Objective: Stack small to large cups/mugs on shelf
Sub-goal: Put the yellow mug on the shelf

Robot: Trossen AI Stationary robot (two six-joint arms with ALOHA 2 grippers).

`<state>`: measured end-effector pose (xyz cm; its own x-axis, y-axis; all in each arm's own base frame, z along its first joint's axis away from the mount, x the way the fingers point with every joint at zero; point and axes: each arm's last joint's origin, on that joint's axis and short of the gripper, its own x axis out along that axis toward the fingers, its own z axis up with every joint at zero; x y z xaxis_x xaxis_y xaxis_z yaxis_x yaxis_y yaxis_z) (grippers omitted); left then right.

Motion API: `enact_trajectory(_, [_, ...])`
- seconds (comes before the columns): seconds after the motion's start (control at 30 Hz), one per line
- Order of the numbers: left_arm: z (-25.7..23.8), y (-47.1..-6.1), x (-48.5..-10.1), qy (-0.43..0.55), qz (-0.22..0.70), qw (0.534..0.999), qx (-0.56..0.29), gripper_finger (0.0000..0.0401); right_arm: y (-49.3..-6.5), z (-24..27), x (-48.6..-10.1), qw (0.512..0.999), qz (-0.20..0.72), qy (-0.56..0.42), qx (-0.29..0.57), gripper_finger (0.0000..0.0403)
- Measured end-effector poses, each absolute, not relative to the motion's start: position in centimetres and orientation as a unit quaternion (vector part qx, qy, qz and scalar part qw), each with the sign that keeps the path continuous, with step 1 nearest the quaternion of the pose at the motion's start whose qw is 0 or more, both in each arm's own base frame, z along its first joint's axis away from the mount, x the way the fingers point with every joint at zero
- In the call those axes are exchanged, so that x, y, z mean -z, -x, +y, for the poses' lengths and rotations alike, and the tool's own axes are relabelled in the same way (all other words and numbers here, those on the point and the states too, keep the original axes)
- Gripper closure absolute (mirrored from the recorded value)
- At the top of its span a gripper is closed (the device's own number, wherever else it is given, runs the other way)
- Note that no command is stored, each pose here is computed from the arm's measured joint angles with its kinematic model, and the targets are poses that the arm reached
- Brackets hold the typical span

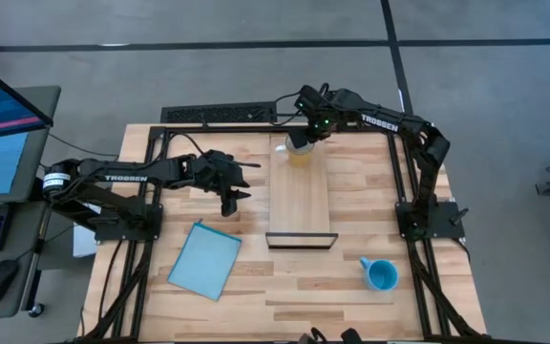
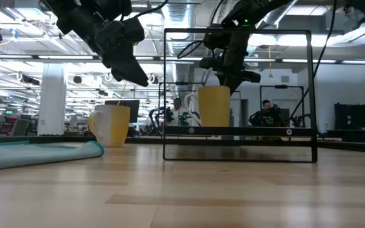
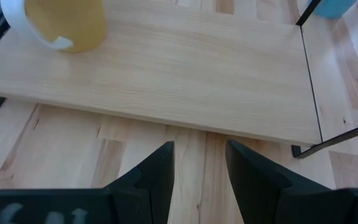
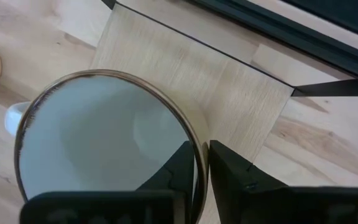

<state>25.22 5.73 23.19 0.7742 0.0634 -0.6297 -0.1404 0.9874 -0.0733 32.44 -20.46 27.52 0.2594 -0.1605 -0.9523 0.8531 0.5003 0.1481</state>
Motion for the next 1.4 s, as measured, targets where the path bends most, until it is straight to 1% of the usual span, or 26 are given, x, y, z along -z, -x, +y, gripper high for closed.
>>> enact_trajectory(0.37, [5.73, -25.22, -23.18, 0.058, 0.332, 0.940, -0.054, 0.0266, -32.27, -20.37, -27.47, 0.705, 0.500, -0.354, 0.358, 0.0339])
enact_trajectory(1.2, [5.72, -25.21, -23.17, 0.058, 0.333, 0.940, -0.054, 0.0266, -32.28, -20.34, -27.45, 0.706, 0.502, -0.351, 0.355, 0.0338])
enact_trajectory(1.3, [5.72, -25.21, -23.17, 0.058, 0.333, 0.940, -0.054, 0.0266, -32.29, -20.33, -27.45, 0.706, 0.502, -0.352, 0.355, 0.0329])
enact_trajectory(1.4, [5.72, -25.21, -23.17, 0.058, 0.333, 0.940, -0.054, 0.0266, -32.28, -20.33, -27.45, 0.707, 0.503, -0.349, 0.353, 0.0303])
